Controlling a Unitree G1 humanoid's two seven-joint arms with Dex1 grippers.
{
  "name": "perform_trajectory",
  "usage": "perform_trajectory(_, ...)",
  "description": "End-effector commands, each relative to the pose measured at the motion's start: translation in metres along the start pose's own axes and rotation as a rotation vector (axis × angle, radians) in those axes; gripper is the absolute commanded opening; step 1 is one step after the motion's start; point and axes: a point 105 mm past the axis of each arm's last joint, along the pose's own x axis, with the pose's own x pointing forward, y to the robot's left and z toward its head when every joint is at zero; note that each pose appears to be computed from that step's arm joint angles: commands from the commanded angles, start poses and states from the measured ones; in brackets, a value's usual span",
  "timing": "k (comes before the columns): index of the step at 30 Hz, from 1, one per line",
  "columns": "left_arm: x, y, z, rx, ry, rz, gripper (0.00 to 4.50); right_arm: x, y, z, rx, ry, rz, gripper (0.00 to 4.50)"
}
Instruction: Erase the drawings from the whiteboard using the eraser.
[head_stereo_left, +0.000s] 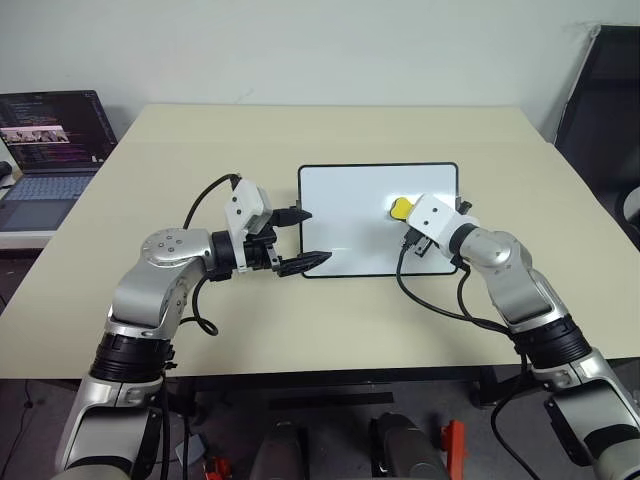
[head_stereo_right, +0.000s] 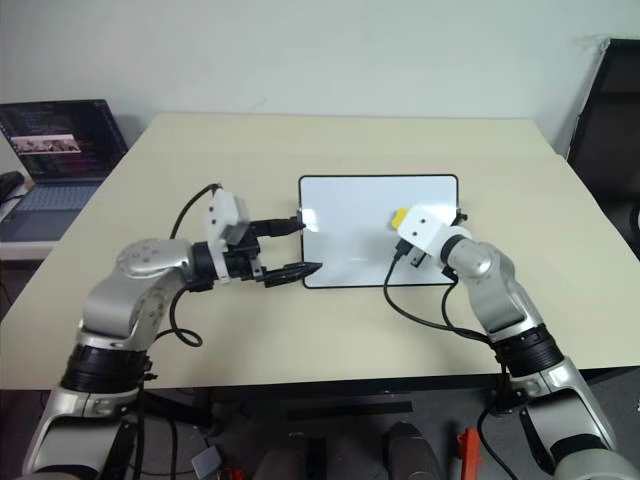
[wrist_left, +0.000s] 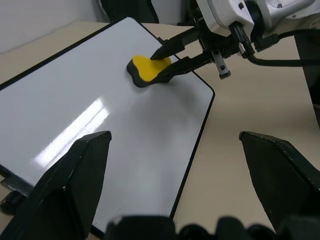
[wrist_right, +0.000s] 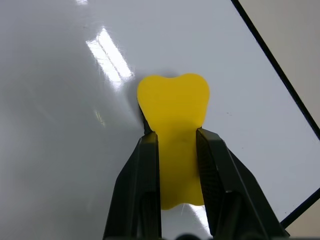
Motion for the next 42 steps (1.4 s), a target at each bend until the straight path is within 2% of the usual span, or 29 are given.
perform_trajectory(1, 0.001, 0.001, 0.010, 0.047, -0.022, -0.001, 4.50, -0.001, 0.050, -0.009, 0.011, 0.036, 0.207, 0.68)
perform_trajectory(3, 0.001, 0.001, 0.010, 0.046, -0.022, -0.005, 4.50, -0.007, 0.064, -0.009, 0.017, 0.034, 0.270, 0.68)
perform_trajectory(5, 0.002, 0.000, 0.010, 0.045, -0.023, -0.010, 4.50, -0.012, 0.066, -0.009, 0.037, 0.028, 0.287, 0.68)
perform_trajectory(8, 0.004, -0.001, 0.011, 0.043, -0.027, -0.018, 4.50, -0.023, 0.027, 0.008, 0.117, -0.064, 0.179, 0.68)
perform_trajectory(11, 0.008, -0.002, 0.012, 0.043, -0.033, -0.031, 4.50, -0.054, -0.022, 0.037, 0.235, -0.212, 0.119, 0.67)
perform_trajectory(13, 0.012, -0.005, 0.015, 0.044, -0.044, -0.050, 4.50, -0.078, -0.048, 0.041, 0.267, -0.251, 0.093, 0.67)
perform_trajectory(15, 0.018, -0.009, 0.018, 0.043, -0.060, -0.075, 4.50, -0.105, -0.074, 0.025, 0.299, -0.212, 0.052, 0.67)
perform_trajectory(17, 0.022, -0.011, 0.019, 0.039, -0.068, -0.085, 4.50, -0.128, -0.093, -0.007, 0.330, -0.100, -0.024, 0.67)
perform_trajectory(22, 0.029, -0.018, 0.018, 0.026, -0.079, -0.118, 4.50, -0.159, -0.117, -0.084, 0.487, 0.131, -0.213, 0.67)
perform_trajectory(24, 0.032, -0.021, 0.018, 0.023, -0.081, -0.131, 4.50, -0.162, -0.112, -0.109, 0.585, 0.188, -0.243, 0.67)
perform_trajectory(27, 0.034, -0.023, 0.018, 0.022, -0.083, -0.143, 4.50, -0.159, -0.093, -0.136, 0.629, 0.292, -0.220, 0.67)
perform_trajectory(33, 0.034, -0.025, 0.018, 0.020, -0.080, -0.149, 4.50, -0.155, -0.078, -0.177, 0.685, 0.465, -0.238, 0.67)
perform_trajectory(35, 0.033, -0.025, 0.018, 0.019, -0.078, -0.146, 4.50, -0.155, -0.080, -0.184, 0.701, 0.500, -0.261, 1.39)
perform_trajectory(36, 0.032, -0.025, 0.019, 0.018, -0.078, -0.145, 4.50, -0.154, -0.081, -0.186, 0.707, 0.508, -0.265, 1.58)
perform_trajectory(39, 0.031, -0.025, 0.018, 0.017, -0.074, -0.139, 4.50, -0.153, -0.085, -0.190, 0.715, 0.518, -0.278, 2.55)
perform_trajectory(42, 0.028, -0.022, 0.018, 0.022, -0.068, -0.119, 4.50, -0.156, -0.096, -0.183, 0.703, 0.493, -0.297, 3.58)
